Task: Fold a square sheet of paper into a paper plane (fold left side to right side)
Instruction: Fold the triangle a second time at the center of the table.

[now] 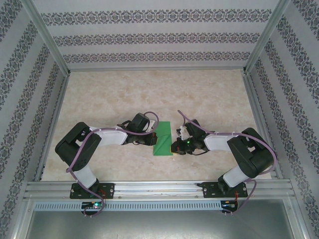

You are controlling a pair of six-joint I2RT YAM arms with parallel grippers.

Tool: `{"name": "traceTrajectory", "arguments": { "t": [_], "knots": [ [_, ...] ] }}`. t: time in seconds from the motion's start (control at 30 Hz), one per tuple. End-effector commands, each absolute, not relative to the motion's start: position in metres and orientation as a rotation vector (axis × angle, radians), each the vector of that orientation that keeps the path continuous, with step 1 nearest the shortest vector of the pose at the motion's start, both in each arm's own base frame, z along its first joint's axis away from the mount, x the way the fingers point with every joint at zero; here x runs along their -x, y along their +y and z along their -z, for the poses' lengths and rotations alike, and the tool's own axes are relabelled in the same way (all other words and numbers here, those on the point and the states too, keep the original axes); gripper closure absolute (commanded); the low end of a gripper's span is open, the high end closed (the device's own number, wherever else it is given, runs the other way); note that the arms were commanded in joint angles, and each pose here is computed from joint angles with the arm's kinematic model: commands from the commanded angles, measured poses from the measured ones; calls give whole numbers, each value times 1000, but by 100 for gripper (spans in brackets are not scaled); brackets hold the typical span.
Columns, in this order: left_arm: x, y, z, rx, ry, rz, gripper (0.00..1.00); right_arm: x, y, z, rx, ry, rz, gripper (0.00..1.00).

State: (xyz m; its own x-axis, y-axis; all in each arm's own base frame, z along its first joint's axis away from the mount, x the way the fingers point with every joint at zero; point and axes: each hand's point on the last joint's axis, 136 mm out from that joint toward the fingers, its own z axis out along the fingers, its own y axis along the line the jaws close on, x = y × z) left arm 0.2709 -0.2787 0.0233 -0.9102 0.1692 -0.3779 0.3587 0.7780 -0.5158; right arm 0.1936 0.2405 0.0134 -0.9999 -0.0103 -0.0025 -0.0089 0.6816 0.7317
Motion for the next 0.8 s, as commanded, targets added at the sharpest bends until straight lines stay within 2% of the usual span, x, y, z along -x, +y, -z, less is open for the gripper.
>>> {"name": "traceTrajectory", "arguments": {
  "t": [0.0,0.47,0.77],
  "knots": [
    [-277,-280,-25,-422,2641,881,100,-180,228,11,5,-2885,1094,100],
    [-272,-276,-9,-421,2690,859,100,-183,232,5,-4,-2881,1120,100],
    [-265,-269,-1,-416,2721,827,100,-207,244,-46,-21,-2900,1347,100]
  ]
}}
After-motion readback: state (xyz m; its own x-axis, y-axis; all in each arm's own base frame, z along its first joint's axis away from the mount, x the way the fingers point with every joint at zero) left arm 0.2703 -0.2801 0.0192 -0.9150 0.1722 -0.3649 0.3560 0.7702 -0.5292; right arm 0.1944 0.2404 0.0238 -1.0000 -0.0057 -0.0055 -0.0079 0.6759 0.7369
